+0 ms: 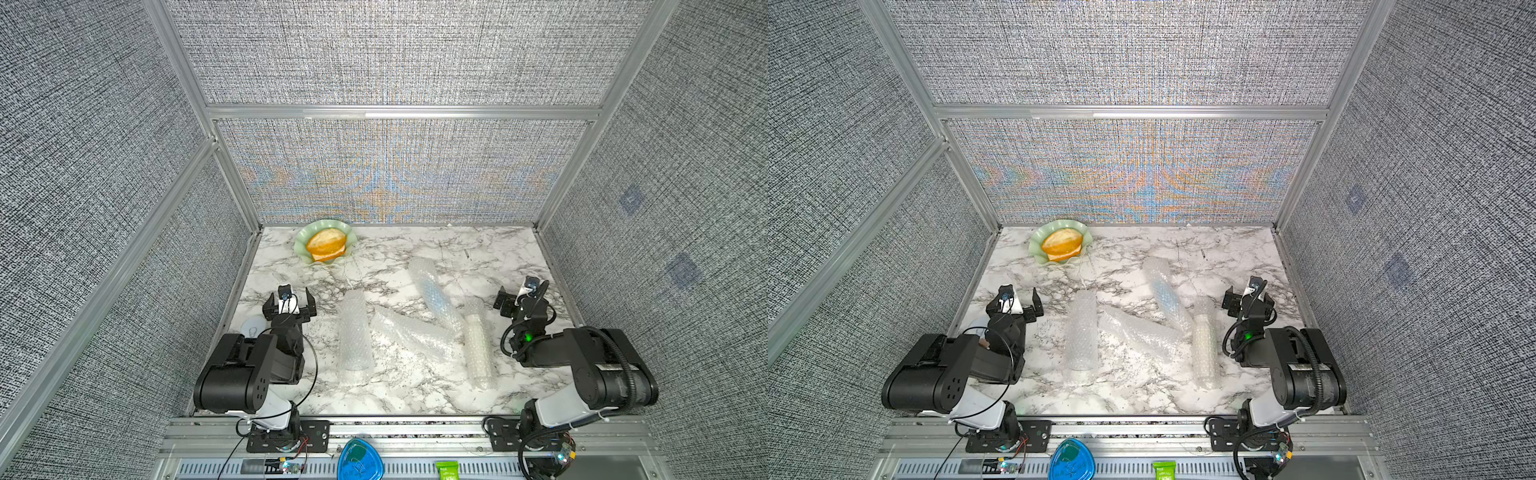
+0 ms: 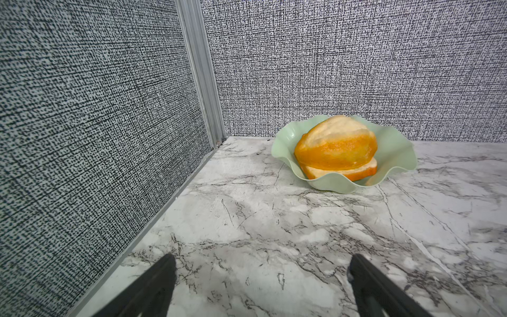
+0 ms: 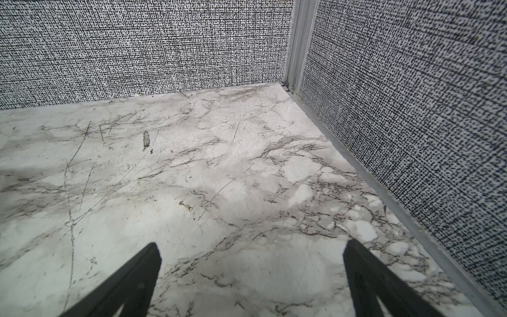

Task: Unwrap the vase from the bubble wrap
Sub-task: Move the bubble wrap to the center of the board.

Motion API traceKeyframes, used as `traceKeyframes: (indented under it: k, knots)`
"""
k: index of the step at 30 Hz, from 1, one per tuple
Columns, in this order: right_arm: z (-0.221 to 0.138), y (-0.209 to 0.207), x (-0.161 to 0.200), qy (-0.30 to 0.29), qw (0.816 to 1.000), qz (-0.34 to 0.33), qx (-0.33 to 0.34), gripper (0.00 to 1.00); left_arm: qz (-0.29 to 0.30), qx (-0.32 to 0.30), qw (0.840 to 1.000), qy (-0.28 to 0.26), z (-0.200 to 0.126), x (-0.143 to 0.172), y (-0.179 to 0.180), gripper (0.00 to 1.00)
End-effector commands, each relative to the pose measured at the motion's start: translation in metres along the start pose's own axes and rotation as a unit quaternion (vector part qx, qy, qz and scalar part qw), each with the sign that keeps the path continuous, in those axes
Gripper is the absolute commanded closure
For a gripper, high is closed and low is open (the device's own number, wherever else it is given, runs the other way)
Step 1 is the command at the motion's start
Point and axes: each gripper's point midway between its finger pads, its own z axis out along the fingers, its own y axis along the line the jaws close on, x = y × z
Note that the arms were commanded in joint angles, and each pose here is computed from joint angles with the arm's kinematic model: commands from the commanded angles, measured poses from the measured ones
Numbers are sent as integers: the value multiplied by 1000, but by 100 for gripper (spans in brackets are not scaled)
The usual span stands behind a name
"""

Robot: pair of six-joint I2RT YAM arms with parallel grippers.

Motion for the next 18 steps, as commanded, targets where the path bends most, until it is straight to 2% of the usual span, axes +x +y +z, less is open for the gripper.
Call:
traceKeyframes:
  k: [1,7,14,18]
  knots:
    - [0,-1,-3,-7,1000,4,3,1,-6,2,1000,-14,1,-8,-1,1]
    - [-10,0,-14,-22,1000,-3,7,1,-12,-12,1000,-17,-1,-12,4,0]
    - [-29,-18,-40,-44,997,13,55,1,-5,-28,999,-27,-5,-21,6,0]
    - [-35,-25,-53,-57,995,39,72,1,-8,-42,999,-5,2,-30,10,0]
